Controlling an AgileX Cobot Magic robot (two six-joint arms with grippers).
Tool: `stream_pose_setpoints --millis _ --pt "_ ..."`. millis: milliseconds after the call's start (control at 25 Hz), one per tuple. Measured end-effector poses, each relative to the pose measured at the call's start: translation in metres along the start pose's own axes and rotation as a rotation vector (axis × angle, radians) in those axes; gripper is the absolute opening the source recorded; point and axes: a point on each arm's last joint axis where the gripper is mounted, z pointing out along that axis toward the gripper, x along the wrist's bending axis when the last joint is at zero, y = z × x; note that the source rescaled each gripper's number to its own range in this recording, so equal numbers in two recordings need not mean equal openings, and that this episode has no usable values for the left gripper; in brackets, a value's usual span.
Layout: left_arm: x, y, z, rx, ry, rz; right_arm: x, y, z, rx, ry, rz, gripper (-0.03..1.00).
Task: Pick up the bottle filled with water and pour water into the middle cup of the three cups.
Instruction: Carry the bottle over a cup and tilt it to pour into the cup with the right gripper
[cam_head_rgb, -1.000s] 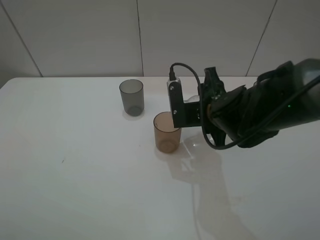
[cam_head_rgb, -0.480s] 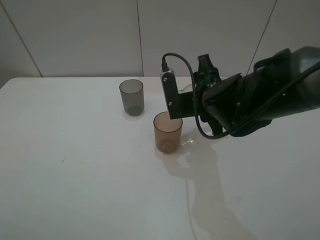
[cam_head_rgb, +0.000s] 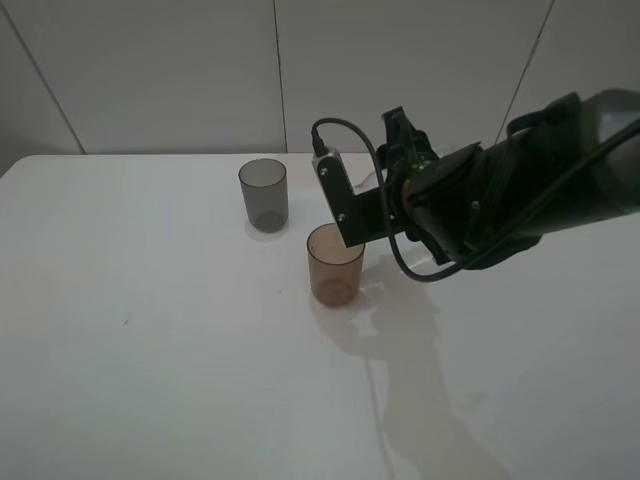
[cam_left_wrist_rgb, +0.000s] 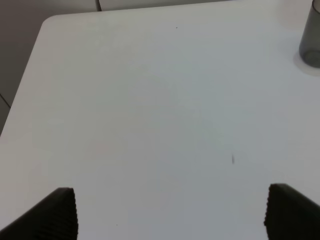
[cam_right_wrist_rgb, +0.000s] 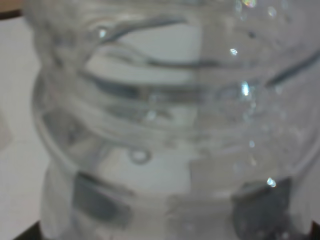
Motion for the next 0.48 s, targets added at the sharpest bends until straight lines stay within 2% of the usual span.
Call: stream_pose_setpoints --millis 480 --pt "0.0 0.0 0.0 0.0 0.0 0.0 -0.0003 -0.0009 0.0 0.01 -0.003 -0.096 0.03"
